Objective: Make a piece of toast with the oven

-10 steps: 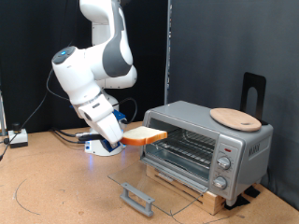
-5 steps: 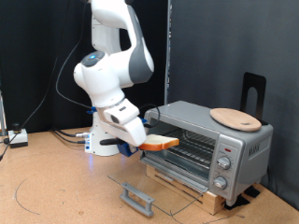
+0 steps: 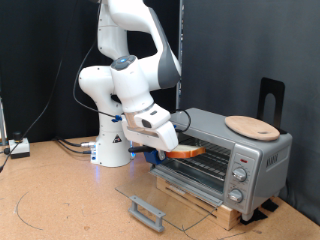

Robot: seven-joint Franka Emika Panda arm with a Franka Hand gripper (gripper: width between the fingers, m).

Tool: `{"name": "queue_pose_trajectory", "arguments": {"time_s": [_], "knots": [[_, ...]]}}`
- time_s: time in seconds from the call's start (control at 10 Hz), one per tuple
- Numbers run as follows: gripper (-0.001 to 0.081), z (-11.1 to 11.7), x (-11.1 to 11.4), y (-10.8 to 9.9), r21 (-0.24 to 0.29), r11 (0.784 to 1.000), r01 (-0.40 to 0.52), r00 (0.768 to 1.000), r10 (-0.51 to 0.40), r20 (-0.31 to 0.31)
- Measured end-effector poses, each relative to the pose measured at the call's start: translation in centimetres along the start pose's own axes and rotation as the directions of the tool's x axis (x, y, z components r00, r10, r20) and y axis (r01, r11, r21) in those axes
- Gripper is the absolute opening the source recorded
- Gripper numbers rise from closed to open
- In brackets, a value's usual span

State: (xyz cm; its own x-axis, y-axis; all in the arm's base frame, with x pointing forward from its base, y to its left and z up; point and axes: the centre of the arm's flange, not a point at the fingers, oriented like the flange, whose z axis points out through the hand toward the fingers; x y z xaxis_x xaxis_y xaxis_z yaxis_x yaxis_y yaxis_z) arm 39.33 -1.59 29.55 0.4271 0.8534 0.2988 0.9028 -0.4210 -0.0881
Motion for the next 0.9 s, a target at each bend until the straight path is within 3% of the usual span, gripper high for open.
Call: {"name": "queue_pose_trajectory", "arguments": {"time_s": [0.3,0.9], "knots": [[0.0396,0.3,0.0,-0.2,-0.038,0.999,-0.02,1.0,0.02,0.015],[0.0396,0.6,-2.0,0.9,-0.075,0.997,-0.026,0.998,0.031,0.06]]}}
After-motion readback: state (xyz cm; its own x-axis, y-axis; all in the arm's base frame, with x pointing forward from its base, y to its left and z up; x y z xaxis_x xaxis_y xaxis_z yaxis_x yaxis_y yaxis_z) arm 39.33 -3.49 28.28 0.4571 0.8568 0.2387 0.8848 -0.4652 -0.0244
